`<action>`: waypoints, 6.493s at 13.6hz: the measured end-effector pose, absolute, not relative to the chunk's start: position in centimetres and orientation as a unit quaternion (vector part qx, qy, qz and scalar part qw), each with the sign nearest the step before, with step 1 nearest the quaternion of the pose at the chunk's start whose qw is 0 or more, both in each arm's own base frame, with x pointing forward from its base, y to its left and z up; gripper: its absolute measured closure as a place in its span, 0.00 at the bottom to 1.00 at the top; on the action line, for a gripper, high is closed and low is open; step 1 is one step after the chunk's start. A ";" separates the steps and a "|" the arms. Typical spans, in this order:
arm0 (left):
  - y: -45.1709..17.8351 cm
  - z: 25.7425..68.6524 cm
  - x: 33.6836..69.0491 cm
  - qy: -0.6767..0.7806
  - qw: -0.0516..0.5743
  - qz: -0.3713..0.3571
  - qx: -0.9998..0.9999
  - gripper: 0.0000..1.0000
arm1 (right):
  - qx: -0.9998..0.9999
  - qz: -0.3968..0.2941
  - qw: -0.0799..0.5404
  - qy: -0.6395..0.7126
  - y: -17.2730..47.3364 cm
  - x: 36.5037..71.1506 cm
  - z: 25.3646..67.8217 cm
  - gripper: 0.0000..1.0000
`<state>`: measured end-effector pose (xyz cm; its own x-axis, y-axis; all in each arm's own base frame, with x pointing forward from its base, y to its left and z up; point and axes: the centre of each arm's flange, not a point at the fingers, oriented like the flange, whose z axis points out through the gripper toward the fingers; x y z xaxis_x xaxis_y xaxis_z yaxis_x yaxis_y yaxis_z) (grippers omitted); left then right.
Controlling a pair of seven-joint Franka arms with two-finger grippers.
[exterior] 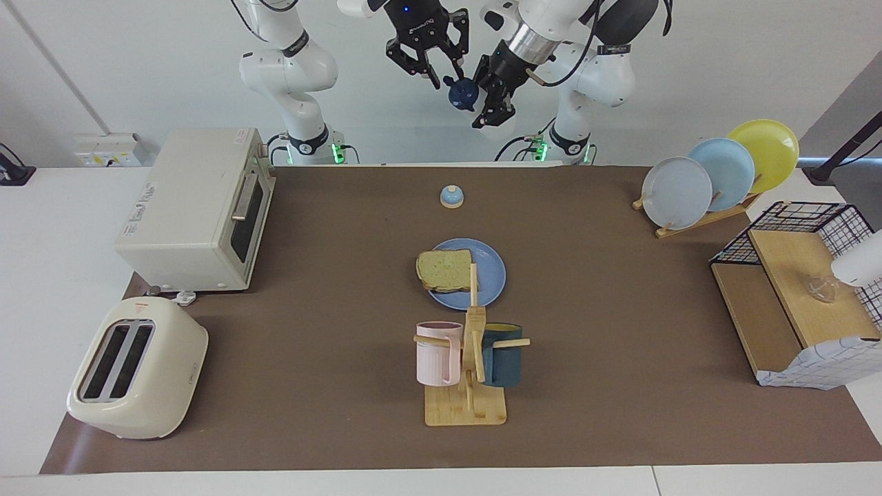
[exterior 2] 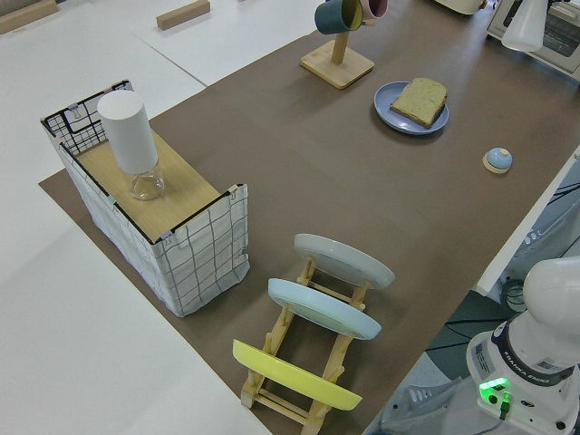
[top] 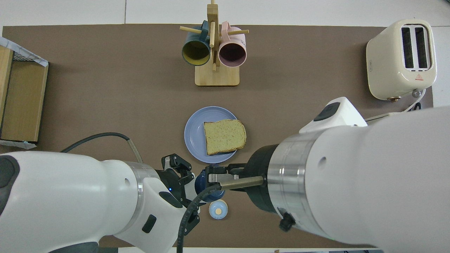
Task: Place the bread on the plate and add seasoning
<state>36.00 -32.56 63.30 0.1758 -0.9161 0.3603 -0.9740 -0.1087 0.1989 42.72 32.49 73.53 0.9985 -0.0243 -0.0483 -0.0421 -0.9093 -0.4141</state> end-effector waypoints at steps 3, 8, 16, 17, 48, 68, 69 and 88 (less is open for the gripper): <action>-32.6 63.2 36.0 -0.637 0.200 0.072 0.741 0.59 | -0.977 0.025 0.209 0.015 32.5 42.6 73.4 0.64; -32.6 63.1 36.0 -0.636 0.202 0.073 0.741 0.59 | -0.978 0.025 0.209 0.016 32.3 42.7 73.5 0.84; -32.6 63.0 36.1 -0.634 0.204 0.078 0.742 0.59 | -0.977 0.020 0.210 0.038 30.1 44.3 73.5 0.95; -32.6 63.1 36.0 -0.634 0.206 0.080 0.741 0.59 | -0.976 0.018 0.212 0.041 29.0 45.1 73.4 0.95; -32.1 60.4 37.3 -0.647 0.132 0.061 0.749 0.59 | -1.000 -0.005 0.002 -0.004 0.6 62.0 56.8 0.00; -36.3 49.8 41.8 -0.676 -0.074 -0.034 0.732 0.59 | -1.000 0.012 -0.009 -0.006 0.8 59.8 55.6 0.00; -37.2 49.0 41.8 -0.679 -0.091 -0.040 0.727 0.59 | -1.000 0.012 -0.010 -0.006 0.7 59.6 55.8 0.00; -40.0 40.5 40.8 -0.646 -0.284 -0.172 0.687 0.59 | -0.997 0.077 -0.017 -0.007 -0.8 55.7 56.2 0.00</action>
